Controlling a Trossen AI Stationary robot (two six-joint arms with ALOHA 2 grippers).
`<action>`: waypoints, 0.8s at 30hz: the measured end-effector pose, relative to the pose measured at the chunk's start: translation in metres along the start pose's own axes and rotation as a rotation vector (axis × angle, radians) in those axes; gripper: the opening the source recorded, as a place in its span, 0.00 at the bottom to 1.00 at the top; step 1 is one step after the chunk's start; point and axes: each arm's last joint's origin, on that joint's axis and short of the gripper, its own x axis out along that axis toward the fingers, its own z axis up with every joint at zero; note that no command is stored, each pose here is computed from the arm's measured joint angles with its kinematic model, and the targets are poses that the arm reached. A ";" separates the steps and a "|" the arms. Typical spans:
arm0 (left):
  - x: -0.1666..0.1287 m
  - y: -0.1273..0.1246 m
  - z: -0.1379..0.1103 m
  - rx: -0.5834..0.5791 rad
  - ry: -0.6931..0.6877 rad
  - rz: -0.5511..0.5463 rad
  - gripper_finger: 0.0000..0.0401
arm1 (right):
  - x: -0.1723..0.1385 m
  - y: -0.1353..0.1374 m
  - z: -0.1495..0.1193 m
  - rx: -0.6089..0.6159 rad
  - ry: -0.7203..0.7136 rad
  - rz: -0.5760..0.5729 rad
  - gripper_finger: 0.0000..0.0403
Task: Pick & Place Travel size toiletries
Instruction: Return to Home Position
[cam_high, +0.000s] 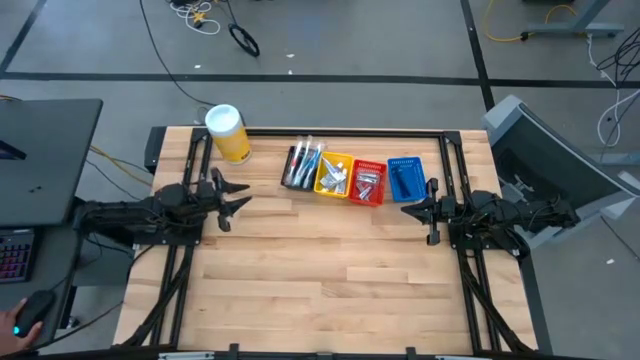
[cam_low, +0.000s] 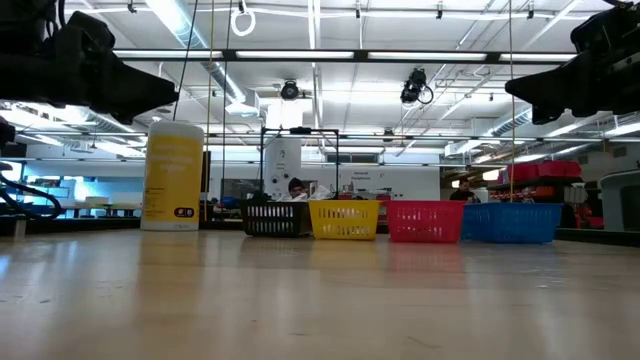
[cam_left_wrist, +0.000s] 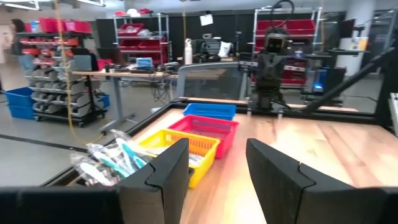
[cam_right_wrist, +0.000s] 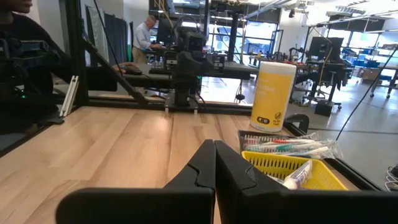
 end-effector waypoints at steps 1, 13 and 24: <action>0.000 -0.001 0.000 -0.001 0.000 -0.008 0.42 | 0.000 0.000 0.000 0.000 0.000 0.000 0.00; -0.001 -0.005 0.000 -0.003 0.001 -0.048 0.42 | 0.000 0.000 0.000 0.000 0.000 0.000 0.00; -0.001 -0.004 0.000 -0.003 0.001 -0.047 0.42 | 0.000 0.000 0.000 0.000 0.000 0.000 0.00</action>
